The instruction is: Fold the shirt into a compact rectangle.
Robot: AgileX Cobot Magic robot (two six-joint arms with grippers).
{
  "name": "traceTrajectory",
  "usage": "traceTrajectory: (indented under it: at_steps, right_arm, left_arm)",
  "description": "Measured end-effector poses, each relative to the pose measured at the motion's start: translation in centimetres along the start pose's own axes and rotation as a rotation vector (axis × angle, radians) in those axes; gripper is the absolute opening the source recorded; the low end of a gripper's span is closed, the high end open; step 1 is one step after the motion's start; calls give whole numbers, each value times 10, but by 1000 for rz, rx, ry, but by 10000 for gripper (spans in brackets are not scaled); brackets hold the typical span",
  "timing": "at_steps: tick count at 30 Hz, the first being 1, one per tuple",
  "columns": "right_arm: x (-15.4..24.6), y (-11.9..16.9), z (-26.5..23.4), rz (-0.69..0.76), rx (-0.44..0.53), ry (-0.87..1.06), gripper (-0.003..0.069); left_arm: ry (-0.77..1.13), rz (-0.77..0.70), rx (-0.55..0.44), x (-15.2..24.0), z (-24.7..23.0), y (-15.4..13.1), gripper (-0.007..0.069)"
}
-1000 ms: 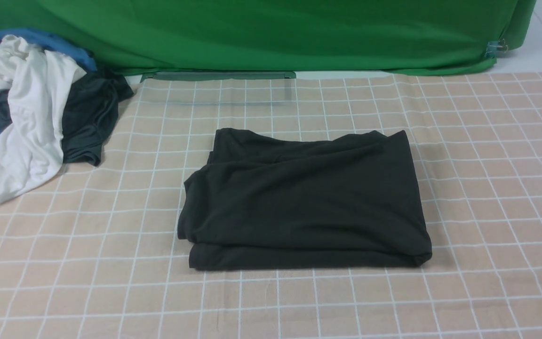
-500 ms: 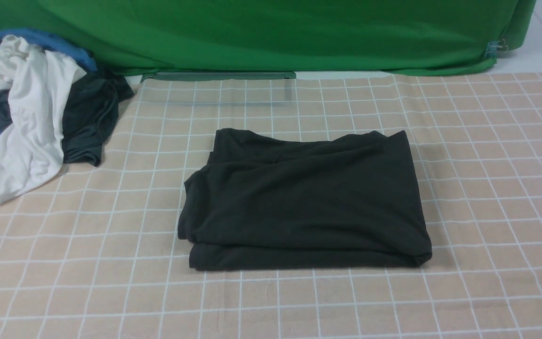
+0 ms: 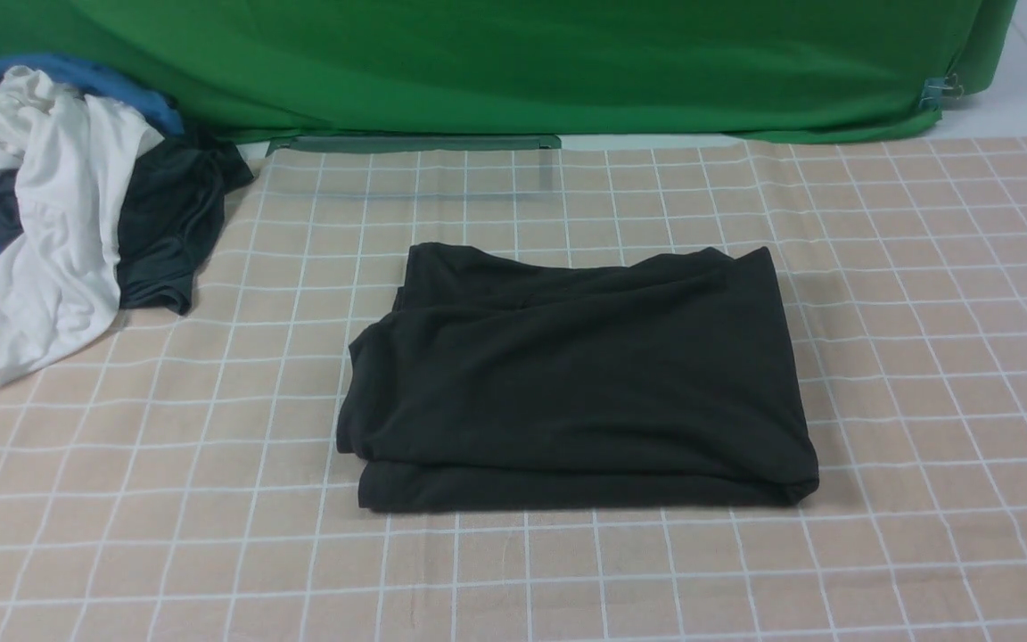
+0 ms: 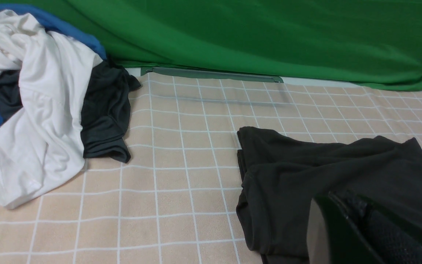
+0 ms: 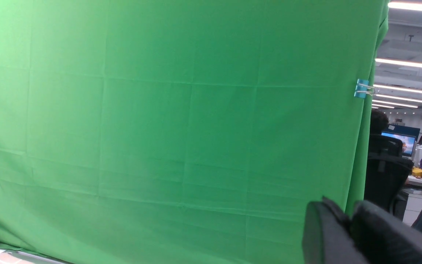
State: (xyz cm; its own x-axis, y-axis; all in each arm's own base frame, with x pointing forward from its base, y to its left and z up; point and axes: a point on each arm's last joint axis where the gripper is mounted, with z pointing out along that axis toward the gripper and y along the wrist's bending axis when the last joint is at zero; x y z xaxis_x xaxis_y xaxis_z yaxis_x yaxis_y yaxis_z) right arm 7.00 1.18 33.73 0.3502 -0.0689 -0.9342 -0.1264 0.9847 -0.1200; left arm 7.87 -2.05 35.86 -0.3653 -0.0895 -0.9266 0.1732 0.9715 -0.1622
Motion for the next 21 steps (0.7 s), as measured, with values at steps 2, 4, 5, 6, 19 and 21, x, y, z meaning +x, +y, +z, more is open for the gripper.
traceTrajectory:
  at_steps: [2, 4, 5, 6, 19, 21]
  right_arm:
    - [0, 0, 0, 0, 0, 0, 144]
    - [0, 0, 0, 0, 0, 0, 145]
    - [0, 0, 0, 0, 0, 0, 146]
    - [0, 0, 0, 0, 0, 0, 151]
    - [0, 0, 0, 0, 0, 2, 165]
    - [0, 0, 0, 0, 0, 2, 165]
  left_arm:
    - [1, 1, -8, 0, 0, 0, 19]
    - [0, 28, -14, 0, 0, 1, 19]
    - [-1, 48, -19, 0, 0, 2, 19]
    - [-12, 75, -21, 0, 0, 2, 19]
    - [-288, 217, -155, 108, 25, 32, 20]
    - [-270, 239, -178, 133, 29, 36, 20]
